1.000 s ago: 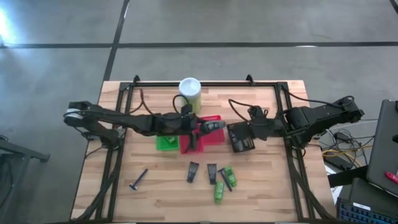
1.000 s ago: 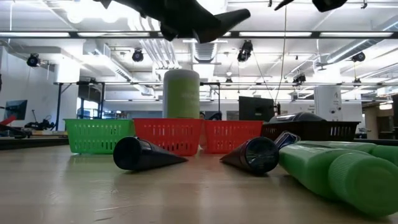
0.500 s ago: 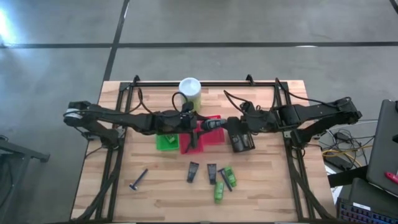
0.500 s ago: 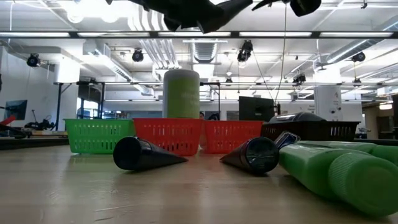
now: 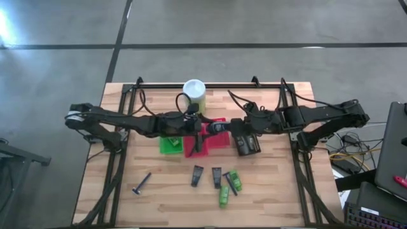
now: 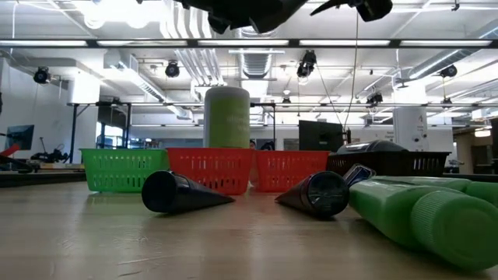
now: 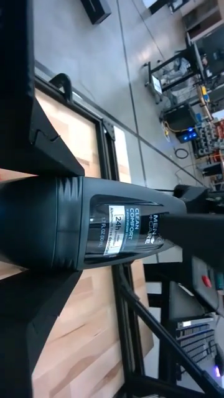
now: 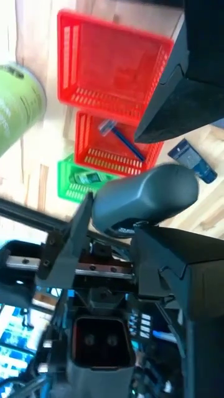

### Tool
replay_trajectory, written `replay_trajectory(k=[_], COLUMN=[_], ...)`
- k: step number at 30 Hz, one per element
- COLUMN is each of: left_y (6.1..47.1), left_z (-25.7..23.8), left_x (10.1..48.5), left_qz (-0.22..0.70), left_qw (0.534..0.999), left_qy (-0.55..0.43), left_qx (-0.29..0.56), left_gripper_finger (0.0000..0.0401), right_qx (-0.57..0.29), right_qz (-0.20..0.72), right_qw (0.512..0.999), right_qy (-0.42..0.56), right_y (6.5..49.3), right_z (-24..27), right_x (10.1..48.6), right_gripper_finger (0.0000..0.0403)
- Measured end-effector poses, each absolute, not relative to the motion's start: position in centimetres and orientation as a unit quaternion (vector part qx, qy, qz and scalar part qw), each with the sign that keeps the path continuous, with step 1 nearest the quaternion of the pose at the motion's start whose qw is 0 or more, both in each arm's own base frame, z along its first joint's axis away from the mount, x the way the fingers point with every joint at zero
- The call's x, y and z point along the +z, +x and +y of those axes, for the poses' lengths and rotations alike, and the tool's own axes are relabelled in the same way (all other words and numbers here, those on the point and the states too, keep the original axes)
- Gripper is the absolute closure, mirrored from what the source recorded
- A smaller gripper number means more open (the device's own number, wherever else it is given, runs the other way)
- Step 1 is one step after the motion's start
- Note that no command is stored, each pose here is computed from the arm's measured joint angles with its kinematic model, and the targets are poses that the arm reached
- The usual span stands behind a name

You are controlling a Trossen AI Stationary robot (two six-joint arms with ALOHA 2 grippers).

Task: Pick & Place Travel size toiletries
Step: Put the black deodorant into the black bin

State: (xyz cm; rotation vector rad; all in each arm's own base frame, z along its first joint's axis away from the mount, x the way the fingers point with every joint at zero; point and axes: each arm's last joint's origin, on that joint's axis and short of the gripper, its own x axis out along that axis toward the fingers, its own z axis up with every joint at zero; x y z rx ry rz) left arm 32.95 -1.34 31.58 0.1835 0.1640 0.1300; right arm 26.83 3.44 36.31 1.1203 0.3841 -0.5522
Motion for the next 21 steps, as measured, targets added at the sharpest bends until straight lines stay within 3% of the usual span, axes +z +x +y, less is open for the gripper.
replay_trajectory(k=[9, 21], left_y=[33.0, 33.0], left_z=[-1.4, -1.4], left_x=[32.0, 31.7], left_qz=[0.073, 0.078], left_qw=[0.990, 0.989], left_qy=[0.103, 0.111], left_qx=[0.062, 0.054], left_gripper_finger=[0.0191, 0.0173], right_qx=[-0.234, -0.220], right_qz=[0.171, 0.183], right_qw=[0.808, 0.810], right_qy=[0.513, 0.511], right_y=[28.0, 28.5], right_z=[3.3, 3.2], right_x=[36.2, 35.9], right_gripper_finger=[0.0173, 0.0239])
